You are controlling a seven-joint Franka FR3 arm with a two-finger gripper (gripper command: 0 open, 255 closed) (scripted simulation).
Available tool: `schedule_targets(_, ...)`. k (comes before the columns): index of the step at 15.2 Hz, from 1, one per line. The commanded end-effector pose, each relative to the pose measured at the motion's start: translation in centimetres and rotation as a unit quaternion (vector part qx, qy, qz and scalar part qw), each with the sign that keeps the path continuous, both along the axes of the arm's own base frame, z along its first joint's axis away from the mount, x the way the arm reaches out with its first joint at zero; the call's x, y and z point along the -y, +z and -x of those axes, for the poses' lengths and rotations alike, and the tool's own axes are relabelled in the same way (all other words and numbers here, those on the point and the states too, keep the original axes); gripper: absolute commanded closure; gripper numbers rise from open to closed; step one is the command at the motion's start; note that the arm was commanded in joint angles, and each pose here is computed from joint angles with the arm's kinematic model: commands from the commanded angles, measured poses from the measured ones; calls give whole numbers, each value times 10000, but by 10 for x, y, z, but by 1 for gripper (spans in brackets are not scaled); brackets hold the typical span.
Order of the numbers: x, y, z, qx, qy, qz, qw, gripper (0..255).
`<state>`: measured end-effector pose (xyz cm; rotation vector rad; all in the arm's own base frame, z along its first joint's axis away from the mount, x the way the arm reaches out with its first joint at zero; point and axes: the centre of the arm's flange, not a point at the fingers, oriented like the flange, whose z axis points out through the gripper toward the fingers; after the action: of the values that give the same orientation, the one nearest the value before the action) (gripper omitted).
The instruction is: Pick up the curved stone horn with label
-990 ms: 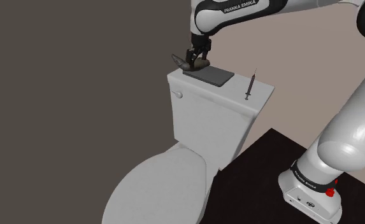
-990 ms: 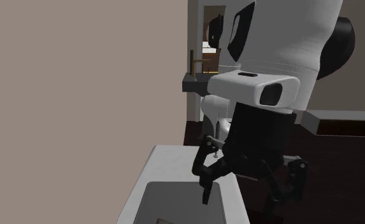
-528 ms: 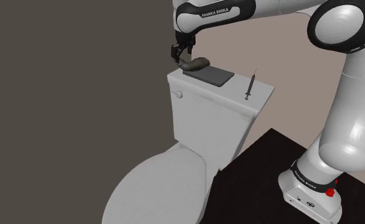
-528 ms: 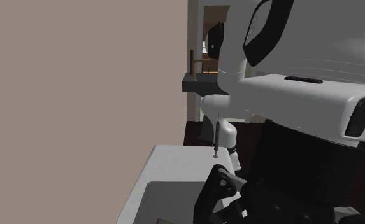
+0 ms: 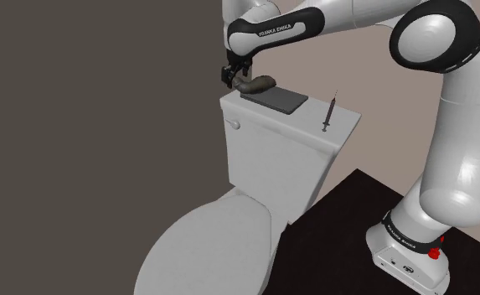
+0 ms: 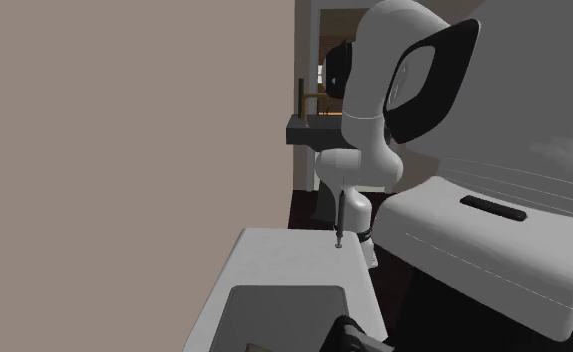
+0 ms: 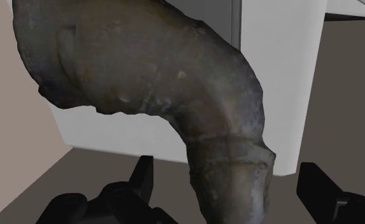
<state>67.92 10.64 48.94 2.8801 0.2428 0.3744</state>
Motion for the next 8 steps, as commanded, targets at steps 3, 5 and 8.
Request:
schedule_targets(3,0,-9,0,2,1,0,10000,255)
schedule_targets(5,0,-9,0,2,1,0,10000,255)
schedule_targets(8,0,-9,0,2,1,0,10000,255)
